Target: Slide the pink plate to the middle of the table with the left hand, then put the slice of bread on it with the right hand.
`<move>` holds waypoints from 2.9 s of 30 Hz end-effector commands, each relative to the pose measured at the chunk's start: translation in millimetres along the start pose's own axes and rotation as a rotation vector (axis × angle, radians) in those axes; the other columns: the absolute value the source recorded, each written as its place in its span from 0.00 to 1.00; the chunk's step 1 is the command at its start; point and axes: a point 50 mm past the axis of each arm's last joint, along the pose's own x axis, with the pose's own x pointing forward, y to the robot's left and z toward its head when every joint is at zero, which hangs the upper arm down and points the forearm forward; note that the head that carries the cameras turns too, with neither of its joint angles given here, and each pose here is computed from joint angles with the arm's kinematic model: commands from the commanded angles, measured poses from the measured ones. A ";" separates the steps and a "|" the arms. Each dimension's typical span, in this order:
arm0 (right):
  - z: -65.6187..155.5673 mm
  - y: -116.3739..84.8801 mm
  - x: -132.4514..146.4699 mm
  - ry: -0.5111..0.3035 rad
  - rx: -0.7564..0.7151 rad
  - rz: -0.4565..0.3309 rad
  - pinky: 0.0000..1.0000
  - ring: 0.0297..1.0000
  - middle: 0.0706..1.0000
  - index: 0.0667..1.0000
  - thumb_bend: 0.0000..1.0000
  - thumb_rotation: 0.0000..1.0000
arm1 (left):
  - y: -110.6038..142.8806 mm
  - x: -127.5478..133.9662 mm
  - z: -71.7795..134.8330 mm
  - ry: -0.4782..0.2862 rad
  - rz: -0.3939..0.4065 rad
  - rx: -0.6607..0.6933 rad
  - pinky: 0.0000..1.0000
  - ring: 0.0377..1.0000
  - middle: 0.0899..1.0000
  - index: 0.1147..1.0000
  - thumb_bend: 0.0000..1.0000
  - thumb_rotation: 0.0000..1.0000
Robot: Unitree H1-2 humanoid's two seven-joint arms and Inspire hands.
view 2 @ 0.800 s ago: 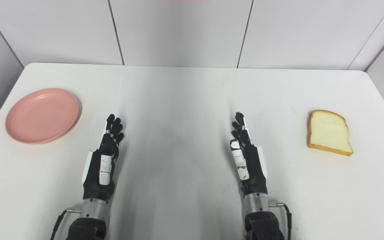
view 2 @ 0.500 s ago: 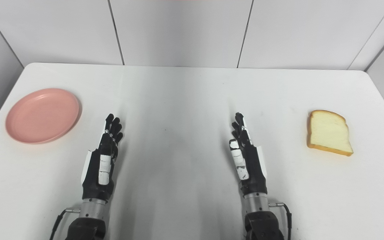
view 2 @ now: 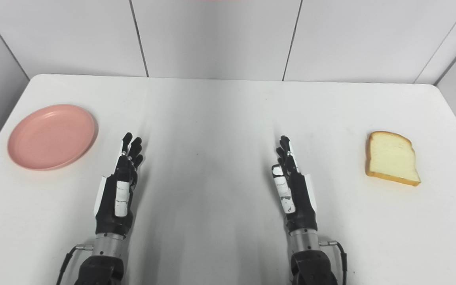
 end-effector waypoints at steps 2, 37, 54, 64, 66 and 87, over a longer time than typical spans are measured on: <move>0.4 -0.4 -2.1 0.001 0.011 -0.010 1.00 0.98 0.99 0.98 0.89 1.00 | -2.3 8.2 12.7 -0.061 0.003 -0.002 1.00 1.00 0.97 1.00 0.93 1.00; -39.7 -30.6 -8.0 0.034 0.043 0.011 1.00 1.00 1.00 1.00 0.85 1.00 | -16.3 21.2 -9.5 -0.149 0.043 0.057 0.99 0.95 0.94 0.94 0.91 1.00; -38.6 -29.3 -5.9 0.037 0.040 0.009 1.00 0.98 0.98 0.98 0.85 1.00 | 125.4 112.0 67.3 -0.435 0.276 0.095 0.79 0.76 0.74 0.68 0.99 1.00; -38.6 -23.2 -5.5 0.044 0.038 0.015 1.00 0.99 0.98 0.97 0.86 1.00 | 200.2 153.9 114.4 -0.468 0.320 0.155 0.88 0.80 0.77 0.69 1.00 0.95; -38.2 -21.9 -5.3 0.042 0.033 0.015 1.00 0.99 0.98 0.97 0.86 1.00 | 214.4 158.0 120.5 -0.461 0.341 0.172 0.89 0.81 0.77 0.69 1.00 0.94; -33.1 -14.6 -5.8 0.039 0.016 0.019 1.00 0.98 0.97 0.96 0.85 1.00 | 287.9 167.5 107.9 -0.316 0.446 0.180 0.84 0.83 0.76 0.72 1.00 0.94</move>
